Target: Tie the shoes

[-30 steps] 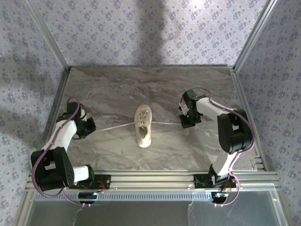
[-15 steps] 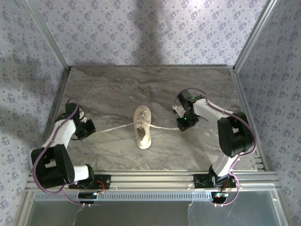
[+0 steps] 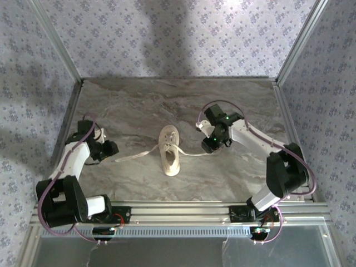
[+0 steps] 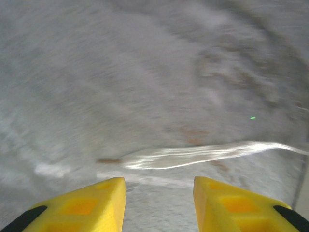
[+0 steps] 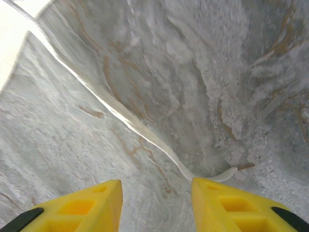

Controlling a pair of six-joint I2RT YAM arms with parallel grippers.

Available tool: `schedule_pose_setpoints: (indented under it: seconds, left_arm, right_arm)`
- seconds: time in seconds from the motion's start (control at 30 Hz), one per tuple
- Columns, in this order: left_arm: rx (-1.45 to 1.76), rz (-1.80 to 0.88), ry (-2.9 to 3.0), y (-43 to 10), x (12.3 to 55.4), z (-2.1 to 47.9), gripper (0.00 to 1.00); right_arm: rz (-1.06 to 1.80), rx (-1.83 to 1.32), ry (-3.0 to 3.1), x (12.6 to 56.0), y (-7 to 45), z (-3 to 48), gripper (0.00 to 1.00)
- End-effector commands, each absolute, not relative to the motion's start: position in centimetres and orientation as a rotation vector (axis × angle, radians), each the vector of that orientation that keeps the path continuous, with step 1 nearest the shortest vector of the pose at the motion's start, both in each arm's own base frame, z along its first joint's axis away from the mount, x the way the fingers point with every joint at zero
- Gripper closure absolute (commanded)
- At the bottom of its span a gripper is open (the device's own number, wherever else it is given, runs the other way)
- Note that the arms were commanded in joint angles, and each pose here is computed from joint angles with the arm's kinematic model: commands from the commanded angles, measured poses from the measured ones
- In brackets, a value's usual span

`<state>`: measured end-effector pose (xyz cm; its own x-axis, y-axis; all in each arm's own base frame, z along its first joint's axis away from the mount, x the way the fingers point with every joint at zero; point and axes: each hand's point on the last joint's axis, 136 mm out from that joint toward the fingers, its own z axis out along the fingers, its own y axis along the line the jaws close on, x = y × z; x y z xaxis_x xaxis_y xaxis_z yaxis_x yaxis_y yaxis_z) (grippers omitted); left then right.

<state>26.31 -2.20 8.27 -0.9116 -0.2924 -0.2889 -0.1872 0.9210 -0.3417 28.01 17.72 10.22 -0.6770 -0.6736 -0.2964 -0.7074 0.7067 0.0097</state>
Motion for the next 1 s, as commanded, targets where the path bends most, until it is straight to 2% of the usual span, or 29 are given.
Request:
schedule_pose_setpoints:
  seconds: [0.0,0.13,0.23,0.5,0.97]
  left_arm:
    - [0.158,-0.552,2.552,-7.9,28.5,12.6,0.59]
    - [0.649,-0.427,2.442,-13.4,28.4,12.3,0.56]
    - [0.803,-0.318,2.437,-15.0,29.1,10.8,0.54]
    - [0.969,-0.280,2.541,-16.3,29.7,6.2,0.54]
    - [0.984,-0.310,2.632,-16.3,28.4,2.5,0.54]
  right_arm:
    - [0.217,-1.107,2.587,27.5,18.9,10.4,0.55]
    - [0.249,-1.078,2.573,27.3,20.8,9.8,0.54]
    - [0.261,-1.073,2.569,27.0,22.0,9.4,0.54]
    - [0.266,-1.073,2.561,26.3,22.4,9.1,0.53]
    - [0.256,-1.038,2.556,26.9,21.8,9.7,0.52]
